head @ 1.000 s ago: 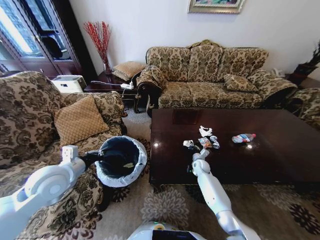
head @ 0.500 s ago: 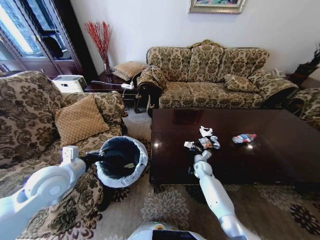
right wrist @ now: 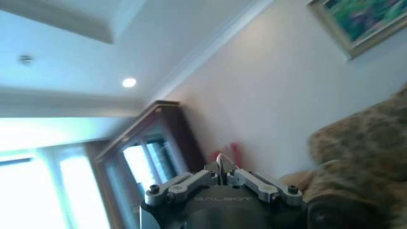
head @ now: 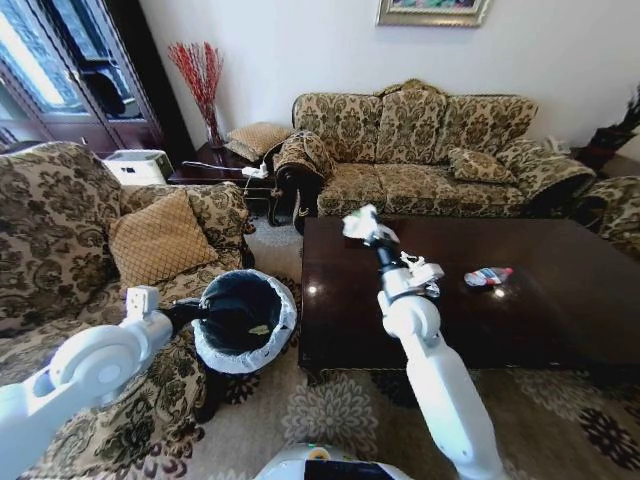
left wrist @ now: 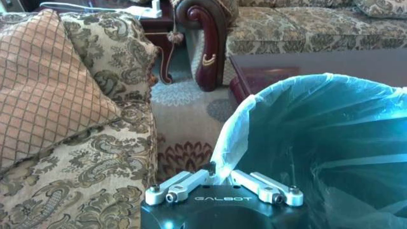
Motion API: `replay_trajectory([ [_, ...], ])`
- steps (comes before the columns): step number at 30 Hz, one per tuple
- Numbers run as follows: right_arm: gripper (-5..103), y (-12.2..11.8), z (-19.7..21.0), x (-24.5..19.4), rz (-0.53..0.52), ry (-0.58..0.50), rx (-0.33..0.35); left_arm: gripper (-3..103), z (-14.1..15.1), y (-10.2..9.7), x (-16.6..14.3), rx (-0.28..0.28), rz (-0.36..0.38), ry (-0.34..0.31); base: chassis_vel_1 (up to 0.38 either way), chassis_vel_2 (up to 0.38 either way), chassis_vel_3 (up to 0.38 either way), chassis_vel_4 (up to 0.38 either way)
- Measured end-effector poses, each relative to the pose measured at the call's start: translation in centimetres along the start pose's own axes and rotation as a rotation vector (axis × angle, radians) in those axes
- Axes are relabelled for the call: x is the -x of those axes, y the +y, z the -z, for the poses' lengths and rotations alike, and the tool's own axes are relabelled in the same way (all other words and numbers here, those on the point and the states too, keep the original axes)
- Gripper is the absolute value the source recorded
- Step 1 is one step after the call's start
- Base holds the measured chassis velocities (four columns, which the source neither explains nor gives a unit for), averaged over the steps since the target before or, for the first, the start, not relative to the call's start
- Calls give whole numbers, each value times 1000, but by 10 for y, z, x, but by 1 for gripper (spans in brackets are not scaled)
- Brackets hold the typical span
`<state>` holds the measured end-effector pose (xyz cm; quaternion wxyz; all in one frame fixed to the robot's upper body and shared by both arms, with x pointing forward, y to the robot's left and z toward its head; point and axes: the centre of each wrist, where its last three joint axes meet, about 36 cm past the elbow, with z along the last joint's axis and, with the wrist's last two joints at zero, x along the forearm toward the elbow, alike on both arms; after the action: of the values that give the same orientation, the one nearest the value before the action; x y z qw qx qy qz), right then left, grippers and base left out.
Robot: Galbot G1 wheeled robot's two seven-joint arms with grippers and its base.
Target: Move to the front of the table and place the trash on the table into the trash bin.
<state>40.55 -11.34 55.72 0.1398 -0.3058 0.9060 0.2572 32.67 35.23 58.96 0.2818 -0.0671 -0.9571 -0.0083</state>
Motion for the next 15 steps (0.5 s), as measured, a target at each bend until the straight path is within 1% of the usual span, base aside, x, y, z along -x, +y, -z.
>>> replay_trajectory([
  [1, 0, 15, -6, 0, 48, 24, 12, 0, 0, 0, 0, -2, 0, 1, 0, 0, 0, 0],
  [2, 0, 15, -6, 0, 48, 24, 12, 0, 0, 0, 0, -2, 0, 1, 0, 0, 0, 0],
  [3, 0, 30, -18, 0, 94, 53, 2, 0, 0, 0, 0, -5, -1, 1, 0, 0, 0, 0],
  [5, 0, 44, -45, -1, 126, 85, -42, 0, -1, 0, 0, -11, 0, 1, 0, 0, 0, 0],
  [6, 0, 44, -45, -1, 126, 85, -42, 0, -1, 0, 0, -11, 0, 1, 0, 0, 0, 0],
  [9, 0, 58, -80, -8, 148, 131, -67, 0, -2, 1, -1, -22, 2, -4, 0, 0, 0, 0],
  [10, 0, 58, -80, -8, 148, 131, -67, 0, -2, 1, -1, -22, 2, -4, 0, 0, 0, 0],
  [13, 0, 64, -109, -11, 161, 158, -96, 0, -4, 2, -1, -32, 4, -4, 0, 0, 0, 0],
  [15, 0, 68, -116, -12, 169, 170, -97, 0, -5, 2, -2, -40, 4, -9, 0, 0, 0, 0],
])
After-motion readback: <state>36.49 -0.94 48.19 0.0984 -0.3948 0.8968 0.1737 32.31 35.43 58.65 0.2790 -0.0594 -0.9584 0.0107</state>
